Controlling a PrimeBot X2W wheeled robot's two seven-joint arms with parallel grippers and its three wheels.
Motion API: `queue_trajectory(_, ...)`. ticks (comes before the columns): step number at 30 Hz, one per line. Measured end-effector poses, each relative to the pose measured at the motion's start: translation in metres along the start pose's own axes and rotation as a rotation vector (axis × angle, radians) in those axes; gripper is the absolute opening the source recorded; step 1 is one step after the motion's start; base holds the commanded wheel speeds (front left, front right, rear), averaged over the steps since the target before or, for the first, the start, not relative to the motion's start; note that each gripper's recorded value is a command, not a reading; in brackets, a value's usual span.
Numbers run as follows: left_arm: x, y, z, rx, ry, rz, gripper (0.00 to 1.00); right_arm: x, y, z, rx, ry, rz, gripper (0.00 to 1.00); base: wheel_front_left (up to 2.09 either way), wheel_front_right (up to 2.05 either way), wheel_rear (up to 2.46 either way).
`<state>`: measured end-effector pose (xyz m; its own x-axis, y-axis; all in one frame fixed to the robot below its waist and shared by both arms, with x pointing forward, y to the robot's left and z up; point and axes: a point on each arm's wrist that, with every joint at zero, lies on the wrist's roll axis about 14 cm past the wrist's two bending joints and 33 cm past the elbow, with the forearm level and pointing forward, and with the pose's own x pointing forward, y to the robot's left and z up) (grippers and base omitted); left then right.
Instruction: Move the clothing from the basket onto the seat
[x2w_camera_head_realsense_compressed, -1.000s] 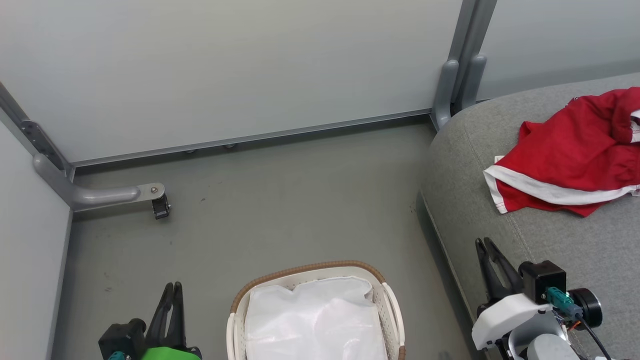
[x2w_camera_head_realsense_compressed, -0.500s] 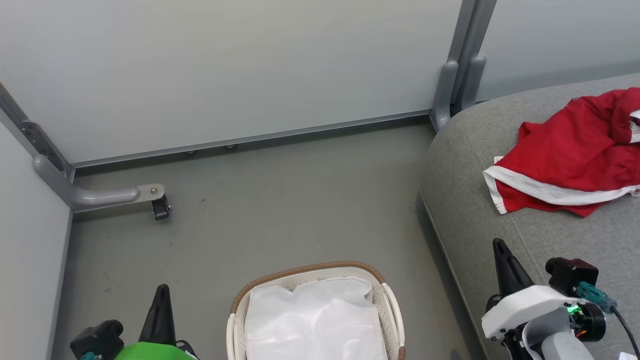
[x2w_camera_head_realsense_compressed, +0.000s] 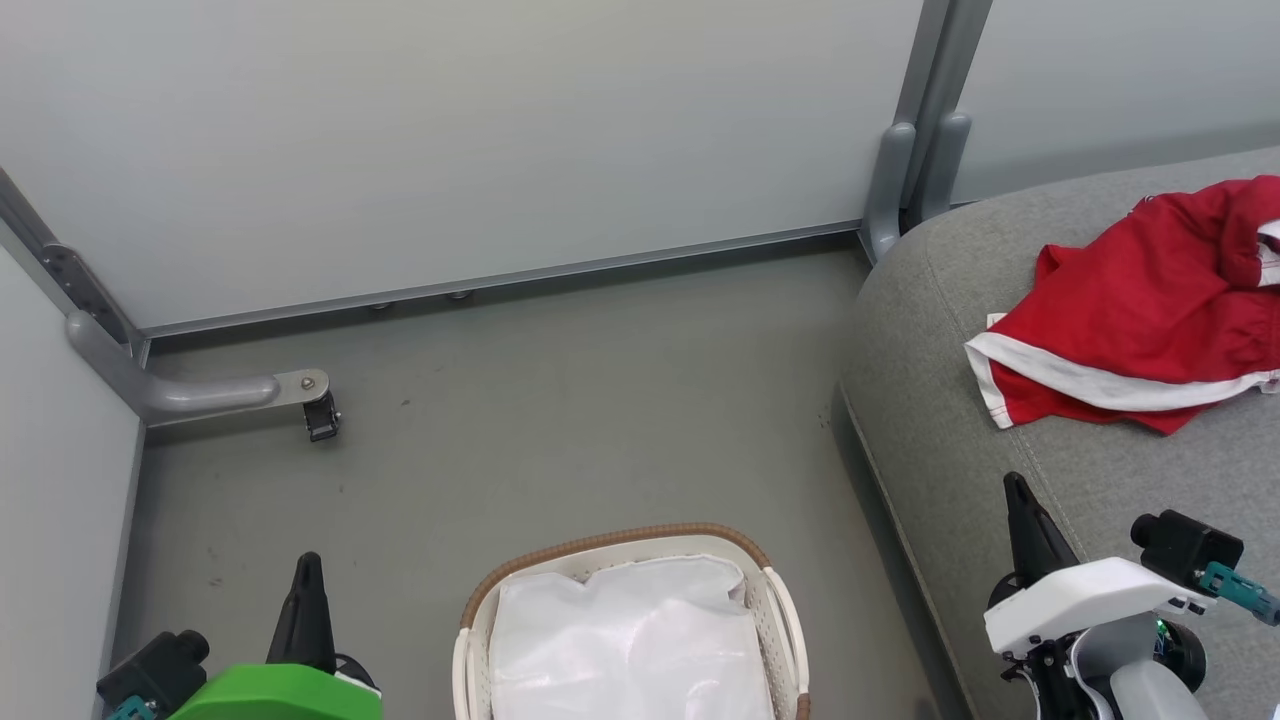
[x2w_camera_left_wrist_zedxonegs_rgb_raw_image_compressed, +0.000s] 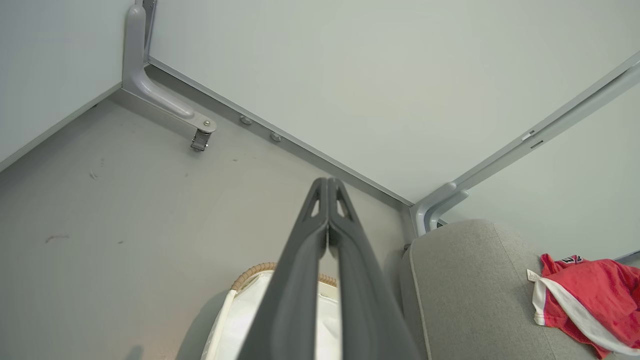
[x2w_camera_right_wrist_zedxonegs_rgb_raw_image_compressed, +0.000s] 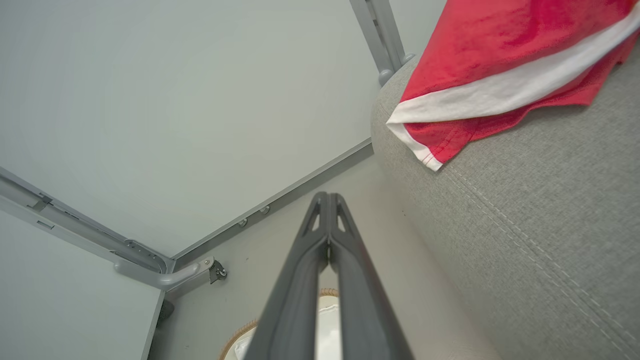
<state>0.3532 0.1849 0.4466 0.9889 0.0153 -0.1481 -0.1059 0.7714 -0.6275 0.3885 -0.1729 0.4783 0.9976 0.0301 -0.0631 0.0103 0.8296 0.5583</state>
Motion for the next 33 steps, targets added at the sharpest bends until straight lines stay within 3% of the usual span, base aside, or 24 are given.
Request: queue_trajectory(33, 0.012, -0.006, 0.022, -0.399, -0.024, -0.01, 0.0, 0.0, -0.007, 0.014, 0.444, -0.017, -0.029, 0.0, 0.0, 0.0, 0.0)
